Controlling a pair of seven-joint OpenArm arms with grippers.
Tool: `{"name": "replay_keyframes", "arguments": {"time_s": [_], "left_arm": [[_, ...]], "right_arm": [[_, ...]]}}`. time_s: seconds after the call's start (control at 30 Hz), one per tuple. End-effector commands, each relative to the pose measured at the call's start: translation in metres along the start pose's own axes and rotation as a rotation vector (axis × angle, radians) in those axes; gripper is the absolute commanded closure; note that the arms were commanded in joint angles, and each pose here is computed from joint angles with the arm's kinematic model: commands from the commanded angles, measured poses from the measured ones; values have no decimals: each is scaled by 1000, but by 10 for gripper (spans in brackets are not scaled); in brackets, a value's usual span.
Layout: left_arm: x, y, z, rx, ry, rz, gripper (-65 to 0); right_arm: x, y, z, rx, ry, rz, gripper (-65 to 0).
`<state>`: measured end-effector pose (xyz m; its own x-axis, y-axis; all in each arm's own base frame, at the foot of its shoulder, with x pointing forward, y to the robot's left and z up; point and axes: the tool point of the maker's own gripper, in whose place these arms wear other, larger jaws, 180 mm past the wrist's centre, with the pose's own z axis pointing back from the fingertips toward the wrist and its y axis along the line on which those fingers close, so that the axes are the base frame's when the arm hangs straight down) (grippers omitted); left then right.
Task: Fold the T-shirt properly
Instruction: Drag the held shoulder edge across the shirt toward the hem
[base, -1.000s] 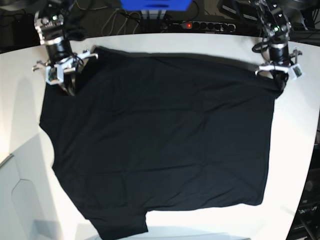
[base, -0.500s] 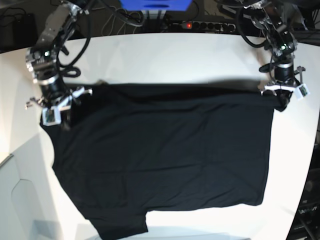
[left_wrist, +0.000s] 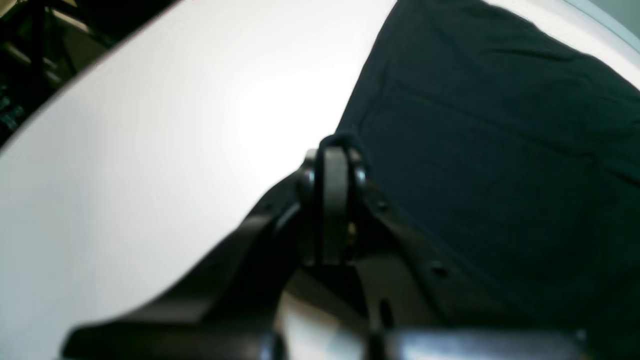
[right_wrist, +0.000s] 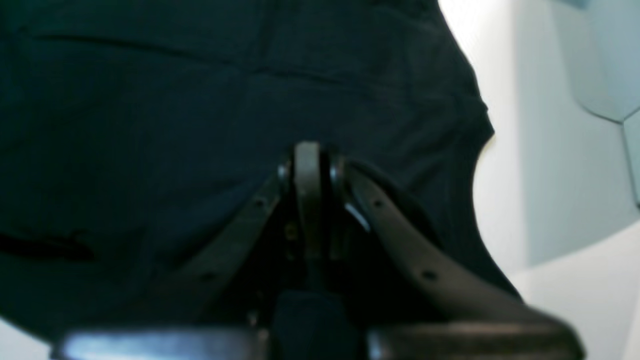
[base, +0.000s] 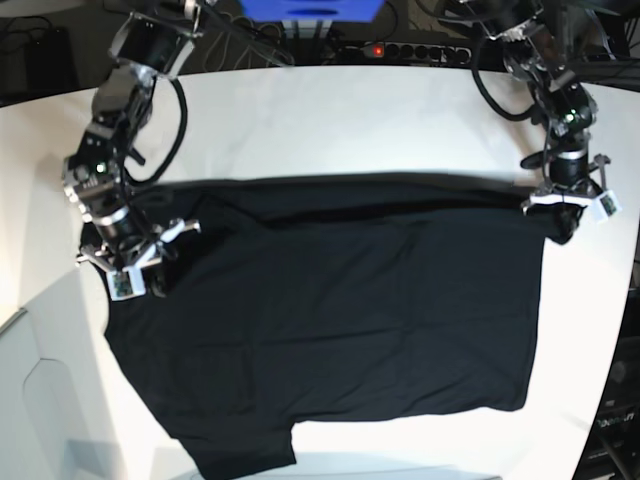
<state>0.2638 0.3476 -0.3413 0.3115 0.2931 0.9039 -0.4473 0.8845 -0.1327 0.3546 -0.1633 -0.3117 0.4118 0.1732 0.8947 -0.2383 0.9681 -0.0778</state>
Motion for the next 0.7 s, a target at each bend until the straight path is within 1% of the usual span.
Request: {"name": "replay_keyframes", "arguments": {"time_s": [0.0, 0.17, 0.37, 0.57, 0.67], "left_arm": [[13, 2, -2, 2, -44, 1, -1], [3, 4, -9, 8, -16, 23, -1], [4, 4, -9, 10, -21, 24, -1], [11, 0, -13, 6, -37, 32, -1], [25, -1, -18, 1, -65, 26, -1]], "right_arm": [[19, -5, -3, 6, -58, 19, 0], [21, -9, -24, 29, -46, -9, 0], [19, -19, -41, 11, -1, 21, 0], [27, -22, -59, 25, 6, 7, 0], [36, -24, -63, 27, -8, 6, 0]]}}
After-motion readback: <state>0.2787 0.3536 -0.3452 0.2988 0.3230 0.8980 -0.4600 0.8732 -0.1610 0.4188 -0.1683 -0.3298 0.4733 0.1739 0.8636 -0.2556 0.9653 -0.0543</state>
